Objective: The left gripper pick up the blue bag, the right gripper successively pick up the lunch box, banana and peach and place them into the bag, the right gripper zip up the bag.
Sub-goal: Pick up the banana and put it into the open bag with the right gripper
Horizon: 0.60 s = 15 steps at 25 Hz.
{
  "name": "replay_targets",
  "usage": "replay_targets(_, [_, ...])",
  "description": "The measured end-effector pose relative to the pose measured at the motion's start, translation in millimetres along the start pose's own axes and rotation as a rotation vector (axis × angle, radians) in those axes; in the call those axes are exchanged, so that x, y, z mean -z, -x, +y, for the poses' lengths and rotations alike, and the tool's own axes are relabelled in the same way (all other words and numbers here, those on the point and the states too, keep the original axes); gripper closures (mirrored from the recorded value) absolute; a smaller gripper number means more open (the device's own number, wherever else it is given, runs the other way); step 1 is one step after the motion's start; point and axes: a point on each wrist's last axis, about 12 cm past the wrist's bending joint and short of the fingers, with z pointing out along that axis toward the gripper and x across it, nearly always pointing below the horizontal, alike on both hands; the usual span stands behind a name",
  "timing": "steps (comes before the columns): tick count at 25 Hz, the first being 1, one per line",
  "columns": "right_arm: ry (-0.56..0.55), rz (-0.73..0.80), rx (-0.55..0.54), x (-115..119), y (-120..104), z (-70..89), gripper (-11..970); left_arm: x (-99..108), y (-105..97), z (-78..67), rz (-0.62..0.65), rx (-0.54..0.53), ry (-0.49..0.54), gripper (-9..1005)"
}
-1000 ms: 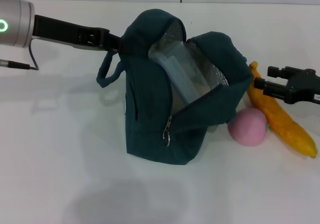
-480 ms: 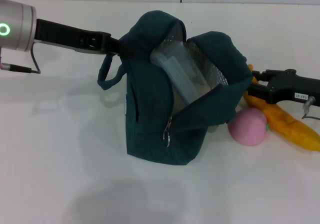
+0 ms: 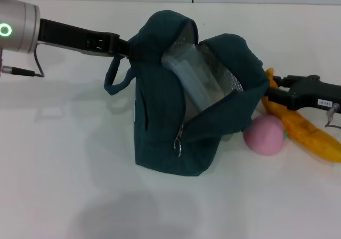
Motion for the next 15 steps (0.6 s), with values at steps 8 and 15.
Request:
replay_targets(8, [-0.030, -0.137, -0.080, 21.6, 5.8, -8.7, 565, 0.1, -0.2, 0.1, -0.001, 0.001, -0.001, 954])
replay_targets(15, [-0.025, -0.313, -0.152, 57.4, 12.0, -16.5, 568, 0.1, -1.6, 0.4, -0.004, 0.005, -0.004, 954])
